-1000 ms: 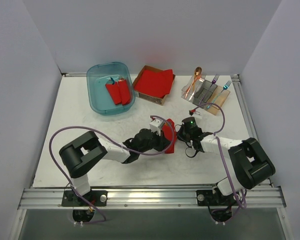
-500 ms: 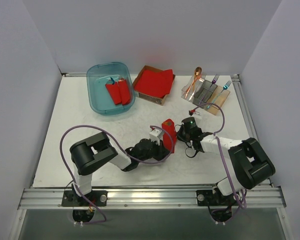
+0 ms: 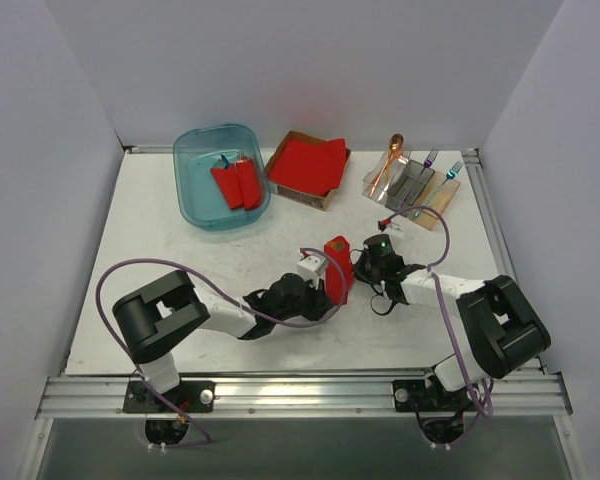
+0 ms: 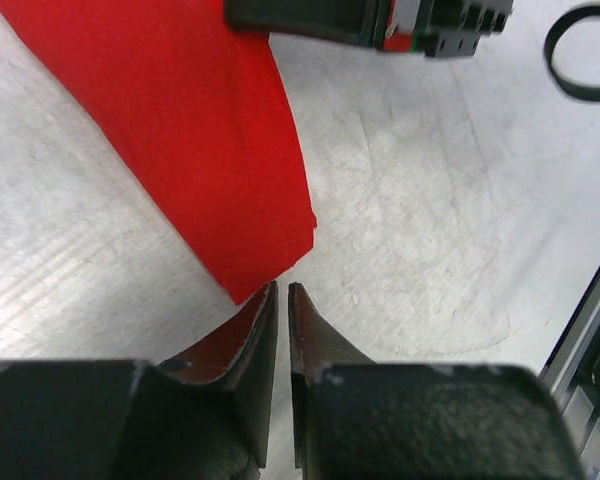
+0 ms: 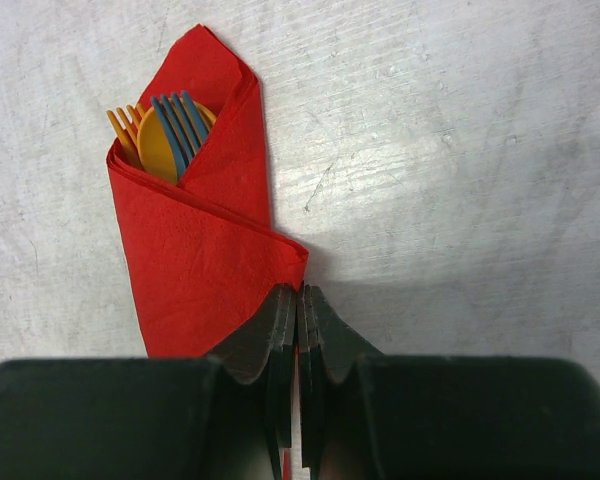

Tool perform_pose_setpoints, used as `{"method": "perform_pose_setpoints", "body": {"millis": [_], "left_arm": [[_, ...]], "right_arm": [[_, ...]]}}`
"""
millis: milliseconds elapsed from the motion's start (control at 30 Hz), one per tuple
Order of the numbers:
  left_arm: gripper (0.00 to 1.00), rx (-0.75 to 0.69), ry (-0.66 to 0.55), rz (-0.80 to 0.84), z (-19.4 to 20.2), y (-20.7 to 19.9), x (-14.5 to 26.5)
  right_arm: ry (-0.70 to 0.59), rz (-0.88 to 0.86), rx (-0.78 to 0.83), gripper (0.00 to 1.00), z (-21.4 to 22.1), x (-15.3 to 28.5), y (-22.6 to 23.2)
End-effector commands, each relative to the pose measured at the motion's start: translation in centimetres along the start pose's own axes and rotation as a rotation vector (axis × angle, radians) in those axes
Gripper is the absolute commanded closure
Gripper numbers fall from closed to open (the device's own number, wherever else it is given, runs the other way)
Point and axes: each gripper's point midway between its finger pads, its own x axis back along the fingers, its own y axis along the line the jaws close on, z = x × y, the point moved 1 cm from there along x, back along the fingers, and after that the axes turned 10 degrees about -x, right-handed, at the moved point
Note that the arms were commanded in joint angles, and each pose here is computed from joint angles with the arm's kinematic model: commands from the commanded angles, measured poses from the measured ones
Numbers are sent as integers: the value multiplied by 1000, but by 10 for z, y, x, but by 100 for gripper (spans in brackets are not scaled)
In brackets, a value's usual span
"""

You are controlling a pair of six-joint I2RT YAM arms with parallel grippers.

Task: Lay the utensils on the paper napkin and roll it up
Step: Adjust the napkin at the center of the board.

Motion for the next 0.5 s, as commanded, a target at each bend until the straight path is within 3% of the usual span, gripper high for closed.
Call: {"method": "perform_pose_setpoints", "body": {"millis": [0,267,467], "left_arm": [[82,-51,-35,-54,-34,-1,4],[80,-60,-54,-79,-66,11,-7],[78,-92,10,-134,-56,24,-27]], "right_arm": [[-53,-7,-12,100,-15,5,6],[-59,-10,-12,100,-17,6,7],[-55,-11,-14,100,-15,6,6]]}}
